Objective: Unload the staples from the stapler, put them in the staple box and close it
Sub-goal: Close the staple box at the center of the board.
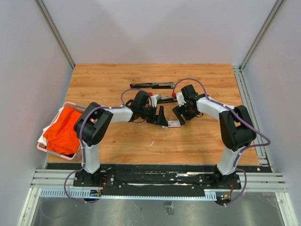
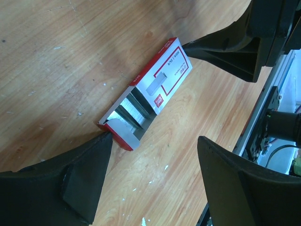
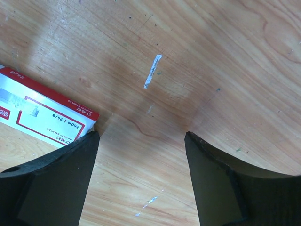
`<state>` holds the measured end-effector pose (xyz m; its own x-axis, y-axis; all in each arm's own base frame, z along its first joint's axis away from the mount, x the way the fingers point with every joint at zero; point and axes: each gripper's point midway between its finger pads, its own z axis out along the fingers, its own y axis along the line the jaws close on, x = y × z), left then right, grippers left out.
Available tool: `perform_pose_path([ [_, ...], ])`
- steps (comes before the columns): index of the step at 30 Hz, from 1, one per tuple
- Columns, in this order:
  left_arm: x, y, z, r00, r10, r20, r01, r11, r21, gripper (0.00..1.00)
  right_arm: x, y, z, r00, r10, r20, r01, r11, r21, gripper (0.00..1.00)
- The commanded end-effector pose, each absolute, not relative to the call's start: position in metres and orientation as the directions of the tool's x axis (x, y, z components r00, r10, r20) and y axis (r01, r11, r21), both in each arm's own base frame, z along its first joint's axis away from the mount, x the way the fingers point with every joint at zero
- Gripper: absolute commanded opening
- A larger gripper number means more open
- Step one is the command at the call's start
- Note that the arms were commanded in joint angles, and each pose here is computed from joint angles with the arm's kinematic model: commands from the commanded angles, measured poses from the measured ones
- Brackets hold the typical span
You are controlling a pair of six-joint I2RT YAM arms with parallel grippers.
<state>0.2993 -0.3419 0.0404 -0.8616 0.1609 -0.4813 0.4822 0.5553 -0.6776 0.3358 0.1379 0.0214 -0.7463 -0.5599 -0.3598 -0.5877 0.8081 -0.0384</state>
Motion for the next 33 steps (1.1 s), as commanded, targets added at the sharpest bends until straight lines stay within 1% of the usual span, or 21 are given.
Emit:
perform_pose_path([
  [1,0.269,-0.331,-0.004,-0.920,0.206,-0.333,0.385,0.629,-0.675,0.80,0.334,0.149,0.016,-0.753,-0.553,-0.358,-0.586,0.810,-0.020,0.76],
  [12,0.269,-0.344,-0.005,-0.925,0.200,-0.322,0.374,0.627,-0.683,0.80,0.330,0.155,0.015,-0.744,-0.566,-0.356,-0.601,0.799,-0.014,0.77],
  [19,0.286,-0.324,0.014,-0.897,0.185,-0.402,0.419,0.646,-0.638,0.80,0.331,0.152,0.016,-0.743,-0.568,-0.356,-0.601,0.799,-0.021,0.77],
  [25,0.288,-0.332,0.045,-0.858,0.191,-0.477,0.494,0.566,-0.660,0.79,0.331,0.151,0.015,-0.742,-0.569,-0.354,-0.601,0.799,-0.026,0.77],
  [33,0.279,-0.353,0.061,-0.868,0.187,-0.461,0.490,0.480,-0.728,0.79,0.332,0.151,0.014,-0.741,-0.572,-0.351,-0.604,0.797,-0.025,0.77],
])
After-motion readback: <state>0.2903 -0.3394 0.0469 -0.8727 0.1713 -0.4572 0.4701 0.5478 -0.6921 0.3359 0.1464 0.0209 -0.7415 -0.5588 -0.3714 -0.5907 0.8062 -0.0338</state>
